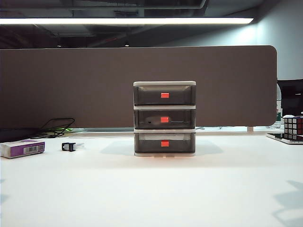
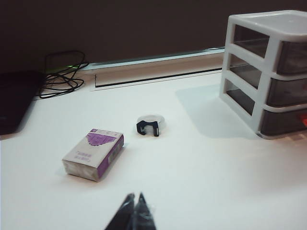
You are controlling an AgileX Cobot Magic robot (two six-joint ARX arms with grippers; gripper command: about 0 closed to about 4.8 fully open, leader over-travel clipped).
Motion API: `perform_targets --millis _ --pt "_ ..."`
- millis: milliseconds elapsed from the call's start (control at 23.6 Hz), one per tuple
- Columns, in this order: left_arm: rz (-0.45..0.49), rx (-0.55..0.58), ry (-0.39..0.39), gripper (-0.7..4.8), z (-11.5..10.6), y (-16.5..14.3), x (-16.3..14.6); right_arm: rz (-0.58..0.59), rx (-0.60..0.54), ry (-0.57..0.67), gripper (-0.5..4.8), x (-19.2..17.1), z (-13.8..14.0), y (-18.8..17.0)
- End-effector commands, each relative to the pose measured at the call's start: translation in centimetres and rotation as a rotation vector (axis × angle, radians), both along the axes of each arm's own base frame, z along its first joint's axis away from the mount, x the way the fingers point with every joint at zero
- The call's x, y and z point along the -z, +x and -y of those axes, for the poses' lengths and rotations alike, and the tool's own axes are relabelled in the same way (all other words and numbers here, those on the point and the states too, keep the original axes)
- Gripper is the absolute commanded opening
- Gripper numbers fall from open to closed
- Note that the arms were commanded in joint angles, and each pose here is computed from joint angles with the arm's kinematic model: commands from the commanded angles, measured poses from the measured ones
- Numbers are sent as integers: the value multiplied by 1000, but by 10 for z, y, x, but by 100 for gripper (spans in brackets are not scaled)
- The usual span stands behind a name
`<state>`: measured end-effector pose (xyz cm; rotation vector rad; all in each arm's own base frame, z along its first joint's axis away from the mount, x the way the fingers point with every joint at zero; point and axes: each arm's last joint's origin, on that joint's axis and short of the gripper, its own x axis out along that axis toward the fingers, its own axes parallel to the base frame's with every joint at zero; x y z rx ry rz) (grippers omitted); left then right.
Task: Open the second layer of the drawer on the table, pick up the earphone case on the table and put it in, and finally close the drawer.
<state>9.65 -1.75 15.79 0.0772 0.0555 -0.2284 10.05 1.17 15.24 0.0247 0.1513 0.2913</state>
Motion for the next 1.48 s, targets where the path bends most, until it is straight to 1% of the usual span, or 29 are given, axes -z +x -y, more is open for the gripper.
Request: perform_targets --millis 42,212,339,466,636,847,1144,1483 --pt "35 26 -10 -5 1 -1 -6 65 -25 17 -5 -4 1 -4" --pt "56 22 -12 -5 0 -2 -11 30 -26 21 -5 0 1 -5" --pt "59 22 -5 -6 0 -2 -11 36 -26 21 -5 -1 1 -5" --pt "75 -28 20 -5 -1 -2 -12 47 -23 20 -5 -2 1 -5" --pt "92 -38 32 -5 -2 -1 -13 48 -19 18 -5 -2 1 -5" --pt "98 -162 36 -5 -5 0 -10 50 37 10 -5 -2 3 -4" --pt "121 -162 31 -5 -5 0 -12 45 37 10 -5 -2 2 -4" --pt "78 -132 30 -5 -4 0 -8 44 37 11 -5 -2 2 -4"
